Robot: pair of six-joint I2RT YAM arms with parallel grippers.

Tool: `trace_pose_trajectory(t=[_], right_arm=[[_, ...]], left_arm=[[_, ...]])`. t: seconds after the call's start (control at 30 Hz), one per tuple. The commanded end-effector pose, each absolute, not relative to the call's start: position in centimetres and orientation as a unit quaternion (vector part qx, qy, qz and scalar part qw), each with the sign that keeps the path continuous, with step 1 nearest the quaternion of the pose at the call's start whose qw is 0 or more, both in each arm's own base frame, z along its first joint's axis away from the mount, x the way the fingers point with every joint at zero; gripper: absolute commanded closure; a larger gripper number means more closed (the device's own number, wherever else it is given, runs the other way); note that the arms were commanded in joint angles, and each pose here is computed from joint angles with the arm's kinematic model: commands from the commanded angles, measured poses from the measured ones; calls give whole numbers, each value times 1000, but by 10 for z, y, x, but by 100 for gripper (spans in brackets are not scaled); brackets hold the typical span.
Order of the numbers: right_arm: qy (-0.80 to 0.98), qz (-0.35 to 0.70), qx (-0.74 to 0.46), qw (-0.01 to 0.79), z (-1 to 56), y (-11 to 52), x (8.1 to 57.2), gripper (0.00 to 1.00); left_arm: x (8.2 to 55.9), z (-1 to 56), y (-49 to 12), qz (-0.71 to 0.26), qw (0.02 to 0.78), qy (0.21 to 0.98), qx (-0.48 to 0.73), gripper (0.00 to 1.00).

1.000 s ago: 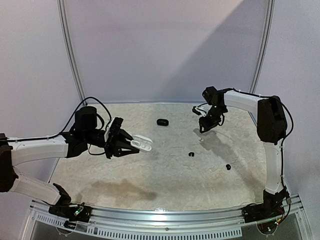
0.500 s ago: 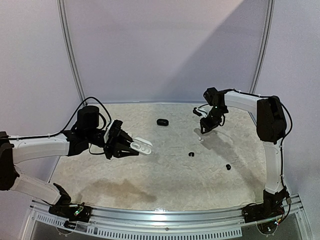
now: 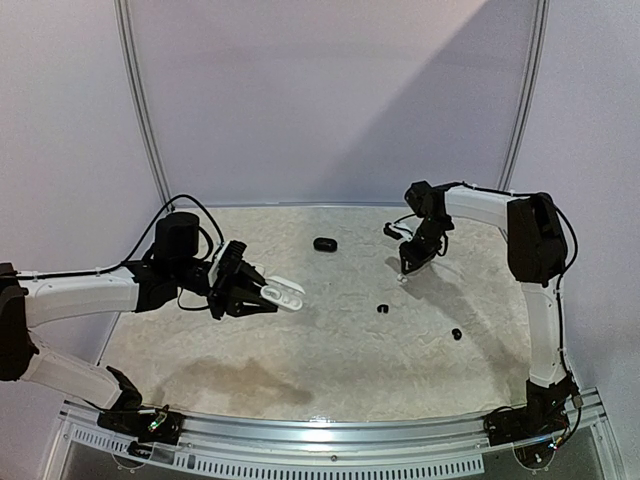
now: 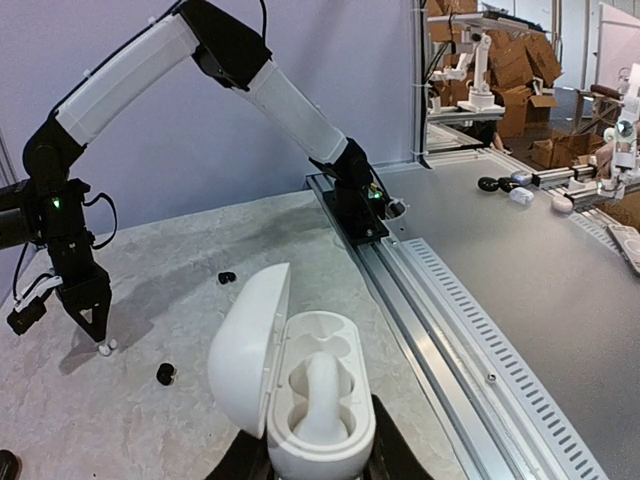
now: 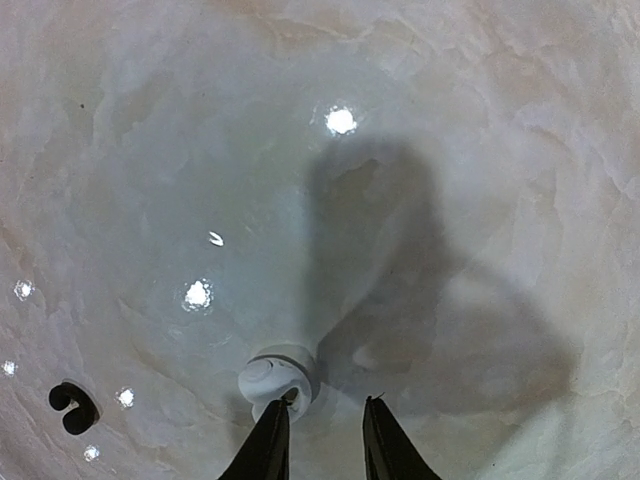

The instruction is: Insert the wireless bluetooth earbuds into the charging case

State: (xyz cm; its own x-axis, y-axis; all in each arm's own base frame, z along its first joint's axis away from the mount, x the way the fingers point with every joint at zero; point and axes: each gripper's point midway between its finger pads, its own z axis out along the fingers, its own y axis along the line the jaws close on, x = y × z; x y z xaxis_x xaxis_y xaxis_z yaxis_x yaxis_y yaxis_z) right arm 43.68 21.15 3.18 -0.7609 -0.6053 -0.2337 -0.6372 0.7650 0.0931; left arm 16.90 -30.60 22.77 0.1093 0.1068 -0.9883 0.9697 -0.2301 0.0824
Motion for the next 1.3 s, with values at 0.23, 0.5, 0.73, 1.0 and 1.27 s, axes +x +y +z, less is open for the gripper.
trace_pose_trajectory(t=[0.23,0.5,0.73,1.0,1.27], right_arm=[[936,111,-327,66,15,214,424,73],[939,114,-318,65,7,214,422,74],[941,119,-311,62,6,215,419,84],[940,131,-308,73,23,217,415,100],[922,157,-327,138,95,239,411,100]], left_arm=[[176,231,-306,-487,444,449,604,100],[176,230,-306,-483,445,451,604,100],[177,230,-306,-481,446,453,604,100],[178,229,-306,-478,446,456,604,100],[184,230,-307,-481,445,480,583,100]])
